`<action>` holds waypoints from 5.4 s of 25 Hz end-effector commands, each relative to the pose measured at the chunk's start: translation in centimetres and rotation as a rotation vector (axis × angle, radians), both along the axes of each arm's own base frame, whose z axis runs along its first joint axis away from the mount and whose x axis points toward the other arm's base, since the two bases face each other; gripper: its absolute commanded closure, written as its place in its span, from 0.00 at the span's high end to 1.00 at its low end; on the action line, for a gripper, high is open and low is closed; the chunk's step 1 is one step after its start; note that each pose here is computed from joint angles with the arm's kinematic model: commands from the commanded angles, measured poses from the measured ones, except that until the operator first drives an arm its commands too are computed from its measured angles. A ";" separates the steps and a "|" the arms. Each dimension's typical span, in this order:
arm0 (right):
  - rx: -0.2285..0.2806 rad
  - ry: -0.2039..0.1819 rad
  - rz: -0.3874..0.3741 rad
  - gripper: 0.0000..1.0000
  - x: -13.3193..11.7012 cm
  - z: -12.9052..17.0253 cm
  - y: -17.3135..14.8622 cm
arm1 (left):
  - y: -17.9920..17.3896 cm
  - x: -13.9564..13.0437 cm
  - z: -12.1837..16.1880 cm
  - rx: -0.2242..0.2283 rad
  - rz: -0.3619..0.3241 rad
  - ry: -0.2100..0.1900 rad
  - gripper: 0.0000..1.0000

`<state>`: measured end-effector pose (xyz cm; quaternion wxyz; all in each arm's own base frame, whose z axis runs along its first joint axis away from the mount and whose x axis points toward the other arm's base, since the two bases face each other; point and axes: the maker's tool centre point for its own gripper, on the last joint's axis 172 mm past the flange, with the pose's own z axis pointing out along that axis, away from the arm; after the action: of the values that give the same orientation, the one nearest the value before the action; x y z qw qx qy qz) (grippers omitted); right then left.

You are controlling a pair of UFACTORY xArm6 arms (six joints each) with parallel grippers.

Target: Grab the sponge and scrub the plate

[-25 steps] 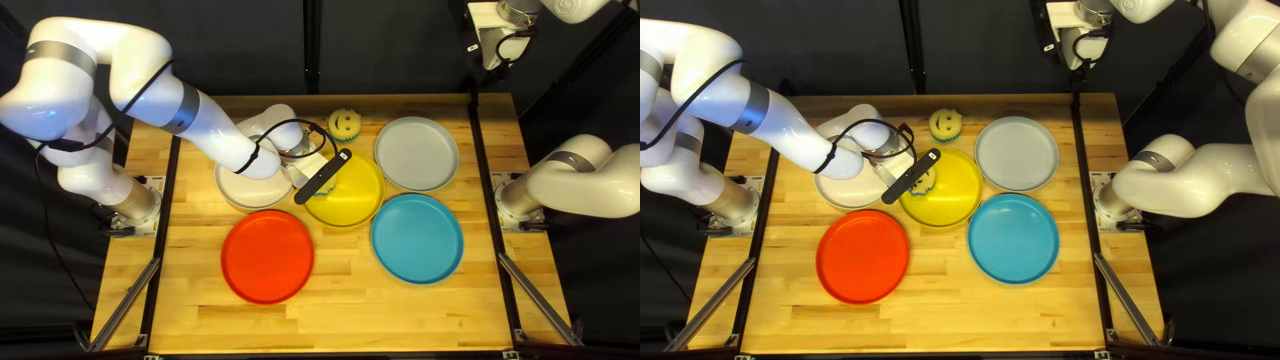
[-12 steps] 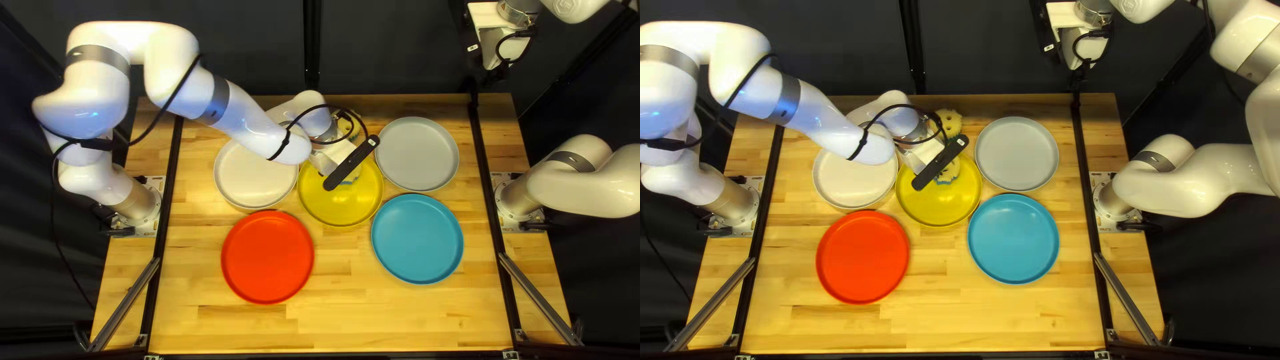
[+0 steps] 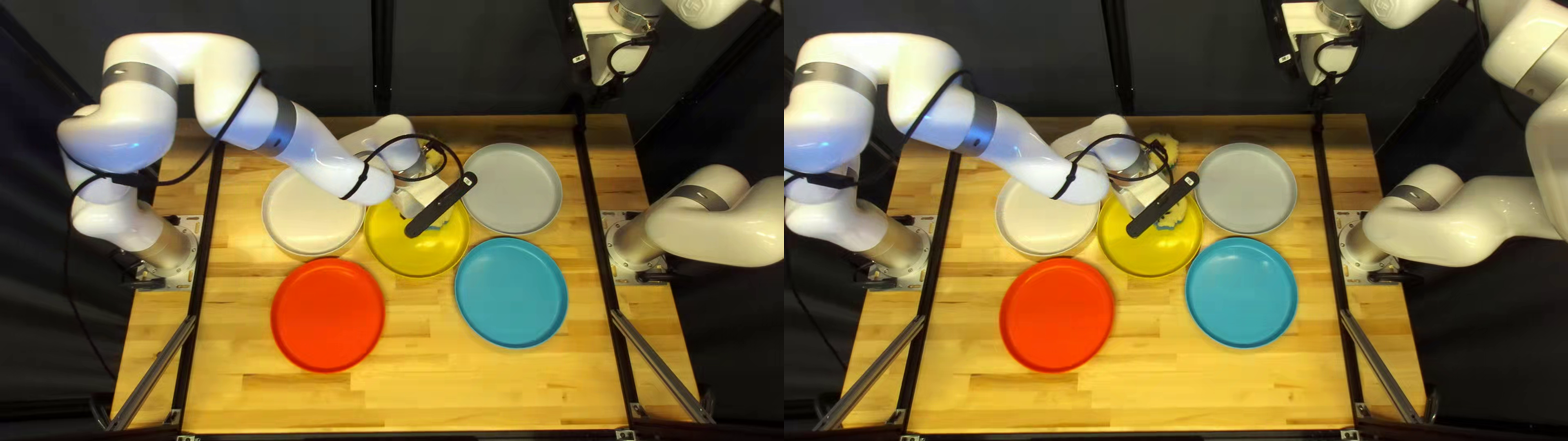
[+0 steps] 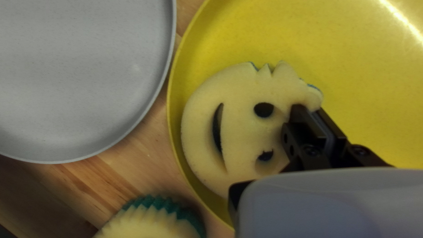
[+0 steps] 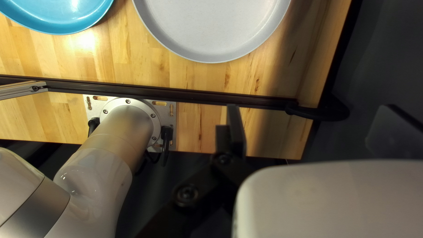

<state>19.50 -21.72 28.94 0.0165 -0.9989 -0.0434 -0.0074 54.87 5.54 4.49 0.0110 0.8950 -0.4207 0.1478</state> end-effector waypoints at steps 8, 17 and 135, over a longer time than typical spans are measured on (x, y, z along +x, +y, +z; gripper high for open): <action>0.000 0.000 0.000 1.00 0.0 0.0 0.0 | 0.1 -2.3 -1.1 -0.012 0.037 0.021 0.00; 0.000 0.000 0.000 1.00 0.0 0.0 0.0 | -0.4 3.0 -0.9 -0.010 0.003 -0.005 0.00; 0.000 0.000 0.000 1.00 0.0 0.0 0.0 | -5.8 3.8 -0.5 0.022 -0.084 -0.022 0.00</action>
<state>19.50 -21.72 28.94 0.0165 -0.9989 -0.0434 -0.0074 59.20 -0.36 3.66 0.0045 0.8750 -0.4595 0.1525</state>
